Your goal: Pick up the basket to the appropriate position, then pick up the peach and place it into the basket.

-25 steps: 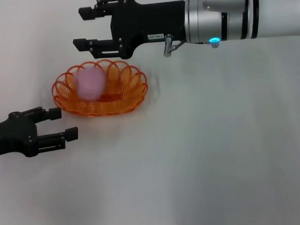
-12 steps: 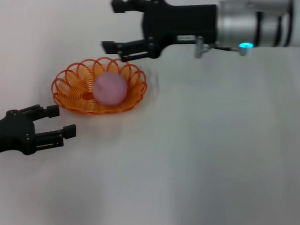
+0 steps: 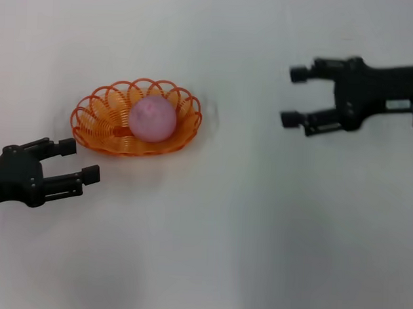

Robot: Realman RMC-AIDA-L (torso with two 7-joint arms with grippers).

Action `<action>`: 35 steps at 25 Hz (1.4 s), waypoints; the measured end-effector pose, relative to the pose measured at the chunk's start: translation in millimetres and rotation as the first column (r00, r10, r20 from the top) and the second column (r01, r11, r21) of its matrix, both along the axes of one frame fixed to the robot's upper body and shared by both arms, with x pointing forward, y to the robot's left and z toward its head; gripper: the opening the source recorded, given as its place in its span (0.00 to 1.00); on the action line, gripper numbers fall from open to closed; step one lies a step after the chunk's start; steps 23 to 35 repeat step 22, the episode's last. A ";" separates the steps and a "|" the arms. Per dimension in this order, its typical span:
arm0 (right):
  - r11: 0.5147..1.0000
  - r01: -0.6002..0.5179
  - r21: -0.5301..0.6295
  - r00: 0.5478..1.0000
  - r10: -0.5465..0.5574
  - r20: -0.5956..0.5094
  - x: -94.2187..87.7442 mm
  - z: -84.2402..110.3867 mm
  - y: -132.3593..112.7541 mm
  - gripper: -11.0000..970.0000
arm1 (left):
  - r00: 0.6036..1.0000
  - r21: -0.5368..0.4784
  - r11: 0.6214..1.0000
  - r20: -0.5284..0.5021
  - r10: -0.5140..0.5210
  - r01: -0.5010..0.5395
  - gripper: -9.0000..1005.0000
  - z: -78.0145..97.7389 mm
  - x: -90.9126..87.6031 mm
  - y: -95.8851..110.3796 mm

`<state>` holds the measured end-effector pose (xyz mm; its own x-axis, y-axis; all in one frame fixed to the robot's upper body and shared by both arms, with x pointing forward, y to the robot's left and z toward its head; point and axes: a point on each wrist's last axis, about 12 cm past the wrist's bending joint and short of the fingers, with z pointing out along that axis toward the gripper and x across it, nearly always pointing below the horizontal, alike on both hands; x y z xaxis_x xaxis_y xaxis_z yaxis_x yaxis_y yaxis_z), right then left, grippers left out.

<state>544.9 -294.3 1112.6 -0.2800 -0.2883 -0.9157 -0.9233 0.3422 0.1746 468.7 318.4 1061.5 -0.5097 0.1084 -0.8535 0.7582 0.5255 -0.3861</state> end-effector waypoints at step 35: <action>0.992 -0.025 -0.123 0.994 0.011 -0.113 -9.5 -20.6 0.8 0.98 | 1.000 0.002 1.000 0.019 0.002 -0.002 0.85 3.6 3.7 0.4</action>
